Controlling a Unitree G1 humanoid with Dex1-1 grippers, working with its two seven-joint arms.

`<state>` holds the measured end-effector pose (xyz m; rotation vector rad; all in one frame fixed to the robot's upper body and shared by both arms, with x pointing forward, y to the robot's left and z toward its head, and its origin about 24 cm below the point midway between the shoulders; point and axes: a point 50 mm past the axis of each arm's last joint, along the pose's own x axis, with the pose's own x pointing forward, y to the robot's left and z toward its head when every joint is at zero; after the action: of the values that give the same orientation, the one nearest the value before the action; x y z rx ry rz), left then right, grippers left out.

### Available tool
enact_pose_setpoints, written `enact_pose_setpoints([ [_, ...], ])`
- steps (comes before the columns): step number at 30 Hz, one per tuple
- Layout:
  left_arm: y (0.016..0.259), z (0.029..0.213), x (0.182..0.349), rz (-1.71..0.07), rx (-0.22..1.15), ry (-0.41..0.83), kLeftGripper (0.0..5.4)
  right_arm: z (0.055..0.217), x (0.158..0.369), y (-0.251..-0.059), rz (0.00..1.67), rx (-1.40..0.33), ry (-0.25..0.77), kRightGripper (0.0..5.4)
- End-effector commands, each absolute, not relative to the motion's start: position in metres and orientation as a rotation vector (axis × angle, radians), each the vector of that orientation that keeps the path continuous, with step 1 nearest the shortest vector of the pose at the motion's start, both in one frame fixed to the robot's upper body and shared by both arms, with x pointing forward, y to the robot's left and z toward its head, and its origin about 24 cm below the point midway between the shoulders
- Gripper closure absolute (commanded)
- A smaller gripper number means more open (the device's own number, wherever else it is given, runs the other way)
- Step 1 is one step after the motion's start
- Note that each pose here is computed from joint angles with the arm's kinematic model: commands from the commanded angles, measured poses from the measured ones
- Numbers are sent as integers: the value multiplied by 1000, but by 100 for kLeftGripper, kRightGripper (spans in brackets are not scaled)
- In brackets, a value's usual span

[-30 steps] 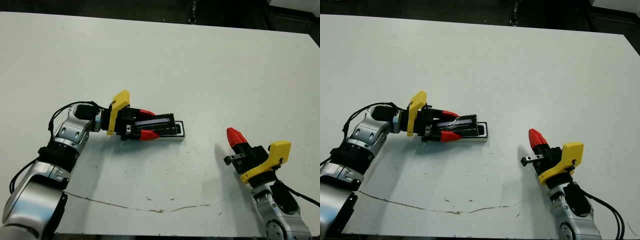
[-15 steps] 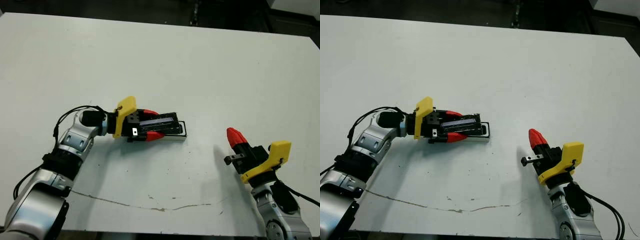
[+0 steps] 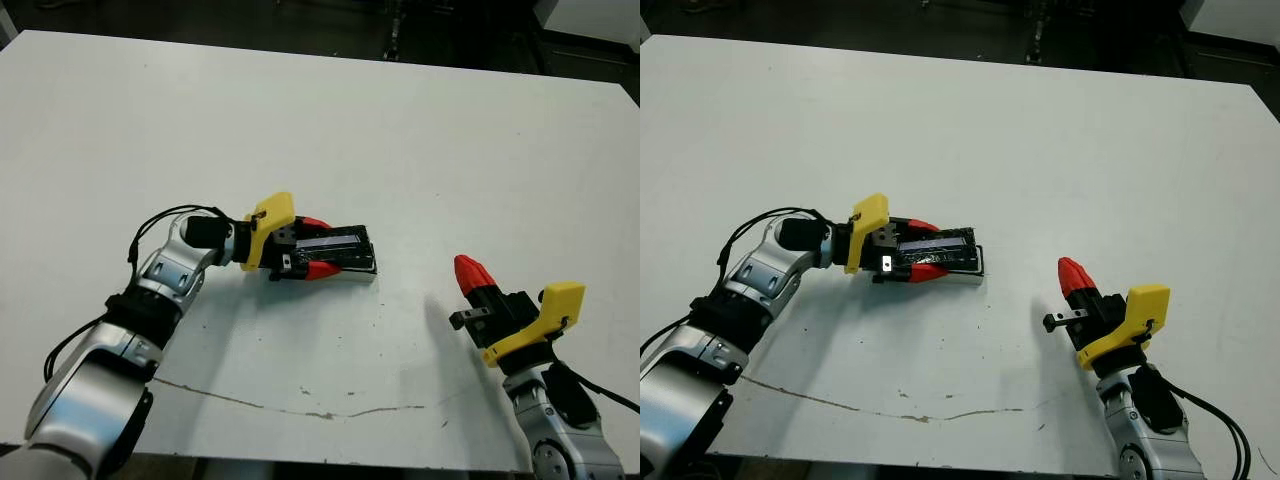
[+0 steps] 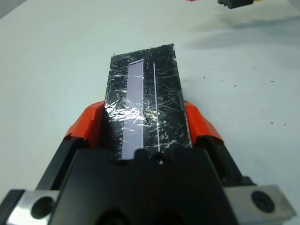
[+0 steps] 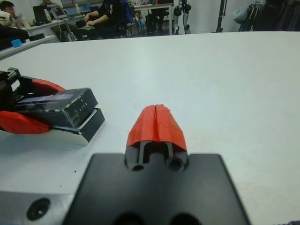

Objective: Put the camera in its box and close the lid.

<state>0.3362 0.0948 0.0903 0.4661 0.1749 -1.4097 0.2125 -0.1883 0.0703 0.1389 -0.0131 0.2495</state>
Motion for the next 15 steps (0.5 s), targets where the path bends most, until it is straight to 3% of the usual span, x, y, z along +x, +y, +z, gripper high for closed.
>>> enact_pose_setpoints([
  [1, 87, 51, 326, -1444, 487, 369, 229, 68, 211, -192, 238, 140, 4, 540],
  [7, 83, 56, 333, -1478, 532, 405, 229, 68, 211, -192, 238, 133, 6, 540],
  [15, 76, 54, 333, -1511, 476, 437, 229, 68, 211, -192, 245, 126, 2, 540],
])
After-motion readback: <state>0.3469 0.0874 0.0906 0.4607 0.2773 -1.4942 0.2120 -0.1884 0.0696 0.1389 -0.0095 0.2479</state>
